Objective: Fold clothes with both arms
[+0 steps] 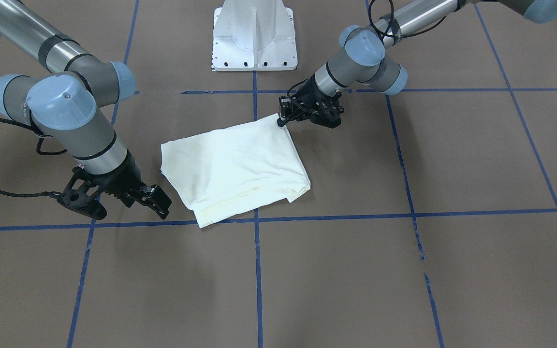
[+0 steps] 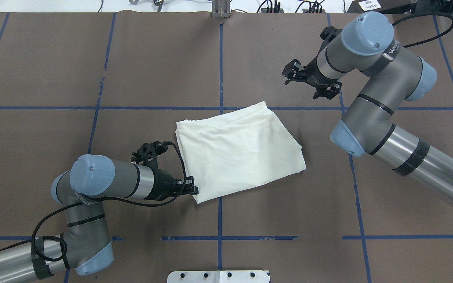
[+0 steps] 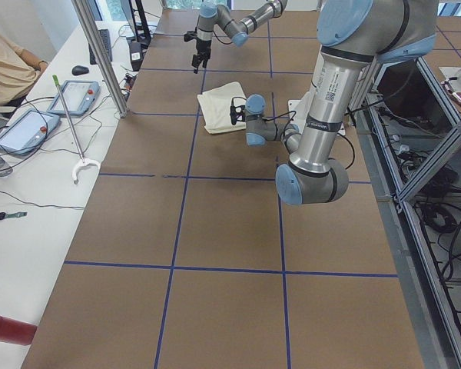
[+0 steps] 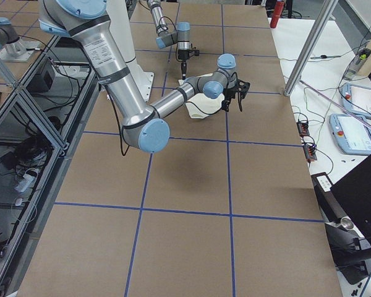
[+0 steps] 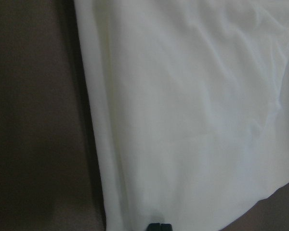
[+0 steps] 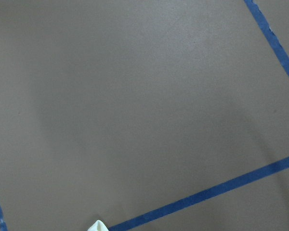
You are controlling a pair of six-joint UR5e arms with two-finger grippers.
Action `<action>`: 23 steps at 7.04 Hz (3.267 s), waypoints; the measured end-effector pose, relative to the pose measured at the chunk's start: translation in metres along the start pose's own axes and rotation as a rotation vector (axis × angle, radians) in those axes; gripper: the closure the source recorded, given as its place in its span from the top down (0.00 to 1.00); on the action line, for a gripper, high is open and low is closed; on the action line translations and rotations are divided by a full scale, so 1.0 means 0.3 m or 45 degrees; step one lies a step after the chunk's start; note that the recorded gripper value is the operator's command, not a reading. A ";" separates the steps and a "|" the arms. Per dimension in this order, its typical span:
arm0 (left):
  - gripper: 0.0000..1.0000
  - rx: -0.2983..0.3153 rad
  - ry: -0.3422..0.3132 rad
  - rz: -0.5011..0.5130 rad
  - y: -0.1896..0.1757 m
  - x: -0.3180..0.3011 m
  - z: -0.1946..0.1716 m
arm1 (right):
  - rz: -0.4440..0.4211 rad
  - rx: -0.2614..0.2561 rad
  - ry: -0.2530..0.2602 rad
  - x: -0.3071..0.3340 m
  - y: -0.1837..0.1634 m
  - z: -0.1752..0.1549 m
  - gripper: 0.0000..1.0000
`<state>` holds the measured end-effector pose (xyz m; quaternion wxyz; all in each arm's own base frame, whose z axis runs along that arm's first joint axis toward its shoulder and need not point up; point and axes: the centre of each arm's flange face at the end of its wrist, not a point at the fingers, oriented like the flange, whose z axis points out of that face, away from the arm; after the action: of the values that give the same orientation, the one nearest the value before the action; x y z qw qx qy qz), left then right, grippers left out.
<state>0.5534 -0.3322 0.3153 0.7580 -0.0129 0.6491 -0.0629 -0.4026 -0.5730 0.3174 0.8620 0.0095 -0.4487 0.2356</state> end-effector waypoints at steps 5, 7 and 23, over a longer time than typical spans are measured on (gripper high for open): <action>0.00 0.005 -0.038 0.015 0.021 -0.182 -0.253 | -0.068 0.021 0.027 0.133 -0.066 -0.031 1.00; 0.00 0.074 -0.140 0.194 -0.157 -0.372 -0.456 | -0.251 0.049 0.109 0.396 -0.254 -0.086 1.00; 1.00 0.044 -0.811 0.218 -0.772 -1.151 -1.767 | -0.561 -0.179 0.320 1.546 -0.708 -0.378 1.00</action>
<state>-0.0389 -0.4903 0.5949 0.9255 0.0355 0.3770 -0.0025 -0.0018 -0.5514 0.6519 0.9400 0.0178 -0.3406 0.0097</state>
